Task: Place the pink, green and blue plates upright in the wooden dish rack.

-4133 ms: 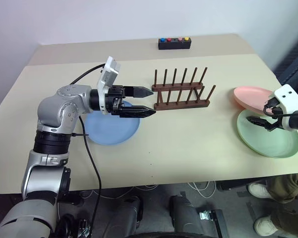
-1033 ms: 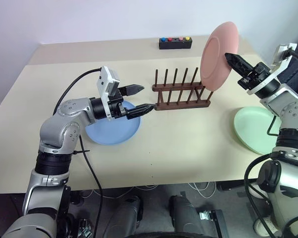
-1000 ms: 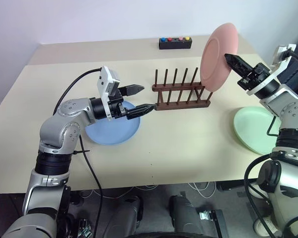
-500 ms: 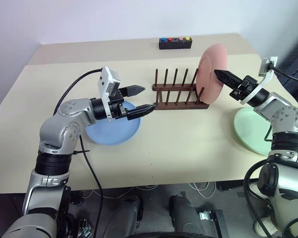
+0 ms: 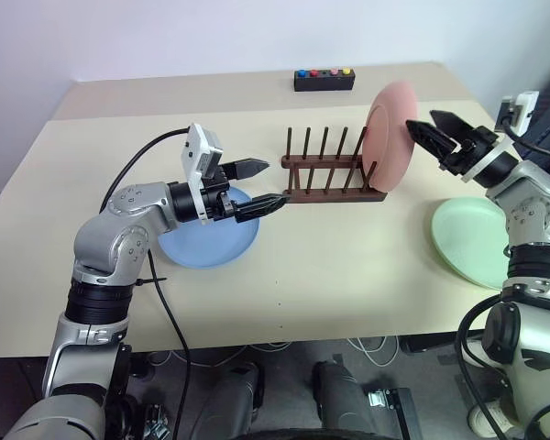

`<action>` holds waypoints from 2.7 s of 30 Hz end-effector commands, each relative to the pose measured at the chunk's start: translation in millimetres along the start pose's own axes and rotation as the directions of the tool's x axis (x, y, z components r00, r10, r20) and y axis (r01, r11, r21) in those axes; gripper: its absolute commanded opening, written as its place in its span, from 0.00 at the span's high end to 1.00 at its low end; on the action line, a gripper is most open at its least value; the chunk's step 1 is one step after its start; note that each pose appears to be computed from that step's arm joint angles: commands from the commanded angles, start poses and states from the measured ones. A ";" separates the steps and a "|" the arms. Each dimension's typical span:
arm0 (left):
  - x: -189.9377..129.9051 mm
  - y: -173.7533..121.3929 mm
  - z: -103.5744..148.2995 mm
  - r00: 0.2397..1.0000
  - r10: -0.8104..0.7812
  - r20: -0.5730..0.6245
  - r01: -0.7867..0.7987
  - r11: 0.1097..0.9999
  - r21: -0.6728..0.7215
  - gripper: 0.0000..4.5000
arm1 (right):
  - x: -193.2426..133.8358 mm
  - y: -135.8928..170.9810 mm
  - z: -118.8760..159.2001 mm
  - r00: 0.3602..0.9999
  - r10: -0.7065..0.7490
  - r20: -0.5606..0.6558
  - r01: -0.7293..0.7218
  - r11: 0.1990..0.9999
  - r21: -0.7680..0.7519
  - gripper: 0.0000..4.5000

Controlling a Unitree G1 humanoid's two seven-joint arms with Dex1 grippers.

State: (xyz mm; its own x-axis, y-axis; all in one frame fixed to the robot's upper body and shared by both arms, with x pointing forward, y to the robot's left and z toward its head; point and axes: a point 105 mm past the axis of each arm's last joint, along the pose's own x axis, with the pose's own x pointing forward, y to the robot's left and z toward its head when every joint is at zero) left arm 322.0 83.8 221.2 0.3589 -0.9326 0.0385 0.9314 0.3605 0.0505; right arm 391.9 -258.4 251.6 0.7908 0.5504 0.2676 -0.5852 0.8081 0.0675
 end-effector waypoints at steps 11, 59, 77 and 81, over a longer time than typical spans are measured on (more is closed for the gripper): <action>9.5 -27.4 -3.0 0.979 -0.201 -0.026 0.201 0.980 0.001 0.00 | -83.8 27.5 6.3 0.939 -0.049 -0.341 -0.025 0.977 -0.210 0.01; 49.8 -22.8 -8.5 0.980 -0.195 0.045 0.189 0.976 0.112 0.00 | -79.8 -30.6 58.9 0.887 -0.458 -0.055 0.411 0.838 -0.359 0.99; 27.2 -11.3 0.3 0.991 -0.103 0.084 0.094 0.990 0.103 0.00 | 1.1 115.5 143.0 0.821 0.338 0.460 -0.435 0.892 0.121 0.99; 18.1 -7.1 -3.5 0.996 -0.070 0.051 0.064 0.992 0.108 0.00 | 10.8 131.0 130.9 0.797 0.394 0.457 -0.528 0.822 0.213 0.99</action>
State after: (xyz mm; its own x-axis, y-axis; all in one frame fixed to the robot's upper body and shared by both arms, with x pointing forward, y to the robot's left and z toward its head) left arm 325.2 60.2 205.0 0.2848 -0.9570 0.0547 0.9490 0.2895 0.1246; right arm 313.1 -182.4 377.1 0.3867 0.6422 0.6618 -0.9121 0.3722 0.1718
